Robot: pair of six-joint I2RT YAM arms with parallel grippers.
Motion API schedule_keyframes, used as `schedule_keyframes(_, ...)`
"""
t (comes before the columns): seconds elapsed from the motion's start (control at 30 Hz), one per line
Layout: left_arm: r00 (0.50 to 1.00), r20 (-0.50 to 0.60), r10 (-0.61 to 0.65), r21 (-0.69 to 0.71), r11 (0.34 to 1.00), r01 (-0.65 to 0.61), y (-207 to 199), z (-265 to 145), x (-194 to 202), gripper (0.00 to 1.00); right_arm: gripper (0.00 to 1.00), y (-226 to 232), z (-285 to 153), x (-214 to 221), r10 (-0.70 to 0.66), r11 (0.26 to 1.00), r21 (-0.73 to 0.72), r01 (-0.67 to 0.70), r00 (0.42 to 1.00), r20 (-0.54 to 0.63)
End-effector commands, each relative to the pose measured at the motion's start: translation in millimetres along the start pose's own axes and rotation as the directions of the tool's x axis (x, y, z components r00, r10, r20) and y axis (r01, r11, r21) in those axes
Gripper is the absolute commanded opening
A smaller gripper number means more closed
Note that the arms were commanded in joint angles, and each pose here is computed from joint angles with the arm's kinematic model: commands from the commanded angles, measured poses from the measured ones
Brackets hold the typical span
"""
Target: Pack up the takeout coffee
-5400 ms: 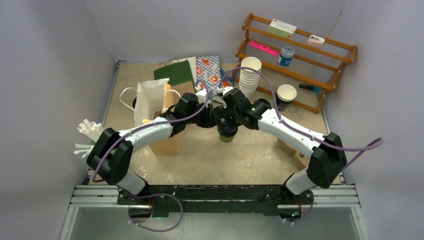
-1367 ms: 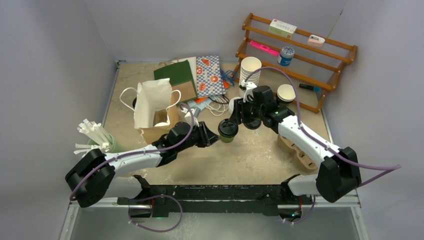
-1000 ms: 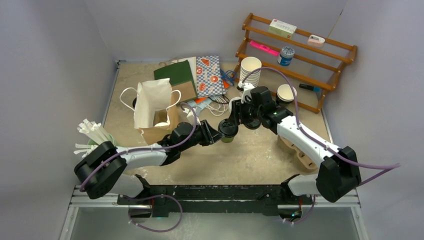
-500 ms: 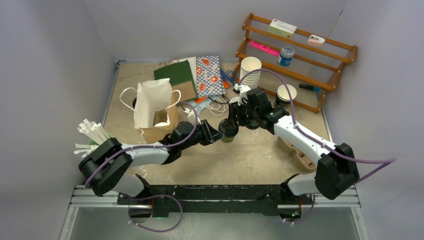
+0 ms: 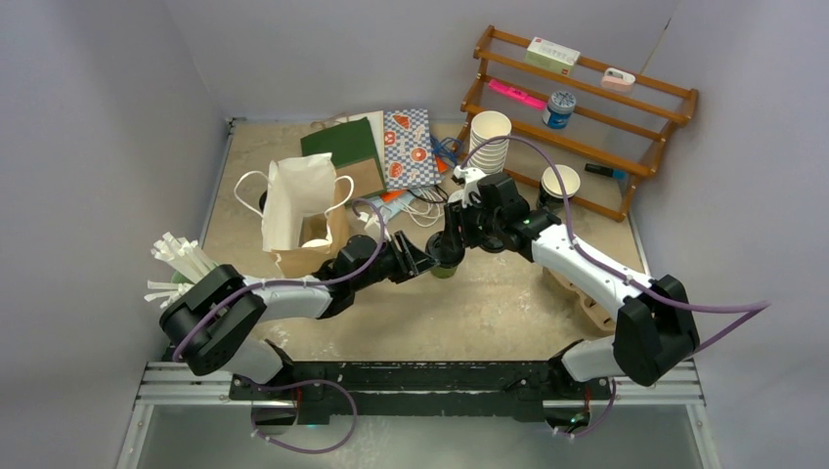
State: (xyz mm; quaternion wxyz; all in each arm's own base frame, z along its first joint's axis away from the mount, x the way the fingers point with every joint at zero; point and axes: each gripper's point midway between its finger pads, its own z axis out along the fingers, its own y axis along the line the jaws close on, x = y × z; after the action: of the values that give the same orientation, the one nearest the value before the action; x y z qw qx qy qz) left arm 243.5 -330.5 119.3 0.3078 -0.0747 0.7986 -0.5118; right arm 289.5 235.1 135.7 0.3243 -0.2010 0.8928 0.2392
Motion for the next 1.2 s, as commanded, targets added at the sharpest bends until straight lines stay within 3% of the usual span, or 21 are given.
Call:
schedule_keyframes(0.0, 0.999, 0.016, -0.037, 0.036, 0.999, 0.037, -5, 2, -5, 0.41, 0.58, 5, -5, -17, -0.028, 1.0, 0.003, 0.028, 0.999, 0.04)
schedule_keyframes(0.27, 0.999, 0.011, -0.053, 0.018, 0.998, 0.052, 3, 1, -3, 0.32, 0.58, 4, -4, -14, -0.03, 1.0, 0.007, 0.029, 0.999, 0.028)
schedule_keyframes(1.17, 0.995, -0.037, -0.096, -0.07, 0.993, 0.093, 47, 3, 22, 0.25, 0.58, -2, 2, 0, -0.011, 0.999, 0.037, 0.011, 1.0, -0.021)
